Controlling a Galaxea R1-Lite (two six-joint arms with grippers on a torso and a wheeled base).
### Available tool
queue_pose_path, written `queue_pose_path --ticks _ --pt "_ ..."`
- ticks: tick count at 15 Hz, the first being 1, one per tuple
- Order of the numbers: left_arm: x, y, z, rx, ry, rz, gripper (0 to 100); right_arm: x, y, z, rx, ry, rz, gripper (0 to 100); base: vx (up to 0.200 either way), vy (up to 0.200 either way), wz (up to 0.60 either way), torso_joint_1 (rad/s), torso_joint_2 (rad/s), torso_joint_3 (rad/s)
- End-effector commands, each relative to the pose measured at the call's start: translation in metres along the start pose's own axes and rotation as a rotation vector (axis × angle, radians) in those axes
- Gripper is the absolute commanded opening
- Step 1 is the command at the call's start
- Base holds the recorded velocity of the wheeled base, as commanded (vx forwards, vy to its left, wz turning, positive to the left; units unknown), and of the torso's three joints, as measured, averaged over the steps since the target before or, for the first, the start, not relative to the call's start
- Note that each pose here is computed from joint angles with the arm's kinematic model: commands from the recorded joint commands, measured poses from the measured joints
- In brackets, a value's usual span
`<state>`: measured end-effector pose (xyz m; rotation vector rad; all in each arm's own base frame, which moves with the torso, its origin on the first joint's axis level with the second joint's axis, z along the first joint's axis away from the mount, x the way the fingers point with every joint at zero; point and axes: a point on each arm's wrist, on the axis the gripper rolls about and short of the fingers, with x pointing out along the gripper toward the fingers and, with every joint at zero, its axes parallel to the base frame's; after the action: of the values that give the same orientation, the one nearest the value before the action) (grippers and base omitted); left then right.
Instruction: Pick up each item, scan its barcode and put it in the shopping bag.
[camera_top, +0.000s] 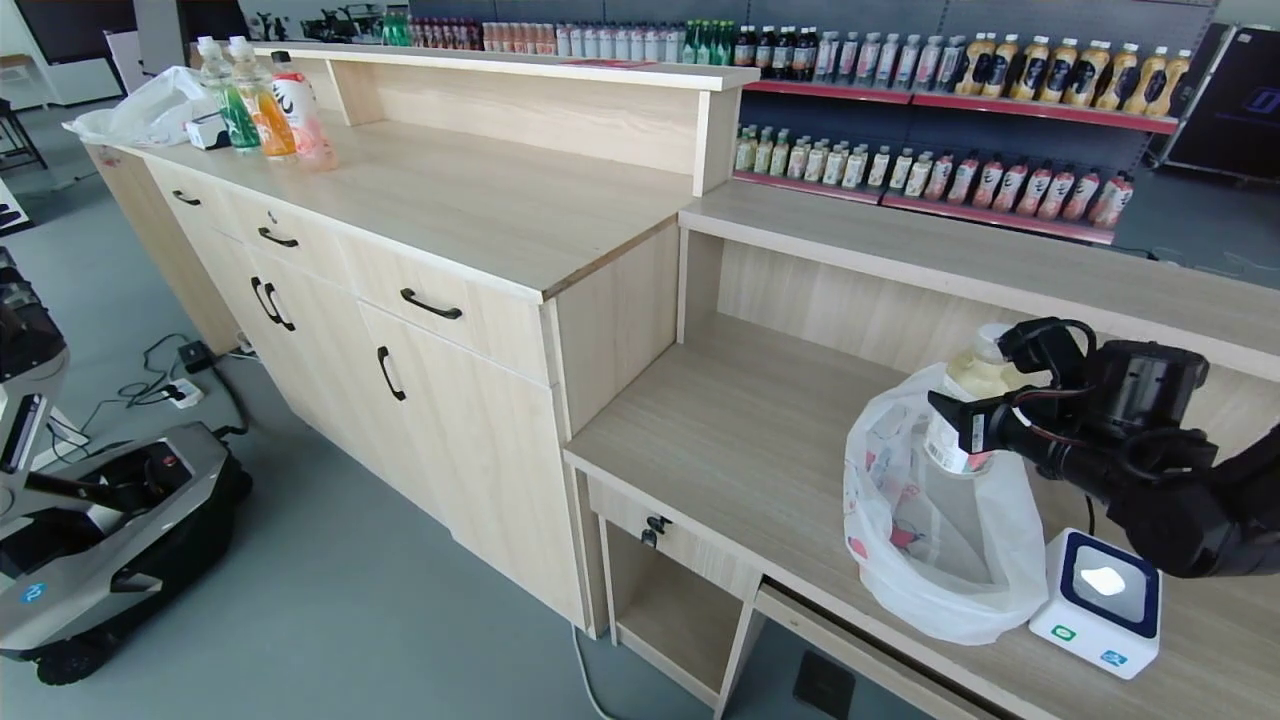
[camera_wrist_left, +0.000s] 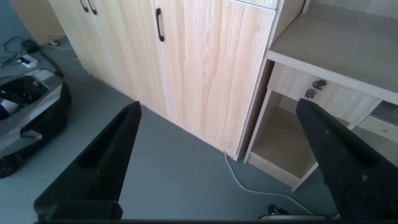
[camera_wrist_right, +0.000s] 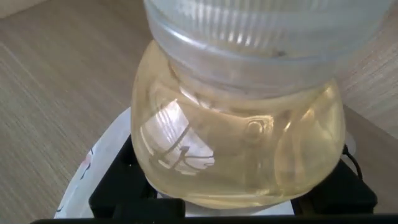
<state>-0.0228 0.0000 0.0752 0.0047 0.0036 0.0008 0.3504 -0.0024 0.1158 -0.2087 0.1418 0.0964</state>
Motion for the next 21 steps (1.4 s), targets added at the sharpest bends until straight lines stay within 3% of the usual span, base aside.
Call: queue_pose_path --ticks 1,7,16,21 --pt "0.0 0.0 0.0 -0.002 -0.001 0.001 100 0.02 0.003 -0.027 0.005 0.055 0.01 0 0.0 0.0 0.0 0.0 0.0 0.0" --pt "0.0 0.0 0.0 -0.002 -0.001 0.002 100 0.071 -0.002 -0.025 0.05 -0.038 -0.002 0 0.0 0.0 0.0 0.0 0.0 0.0" --pt "0.0 0.0 0.0 0.0 -0.001 0.001 100 0.109 0.007 -0.055 0.04 -0.043 0.097 0 0.0 0.0 0.0 0.0 0.0 0.0" --pt "0.0 0.0 0.0 0.0 -0.001 0.001 100 0.112 -0.009 -0.063 0.009 -0.033 0.058 0 0.0 0.0 0.0 0.0 0.0 0.0"
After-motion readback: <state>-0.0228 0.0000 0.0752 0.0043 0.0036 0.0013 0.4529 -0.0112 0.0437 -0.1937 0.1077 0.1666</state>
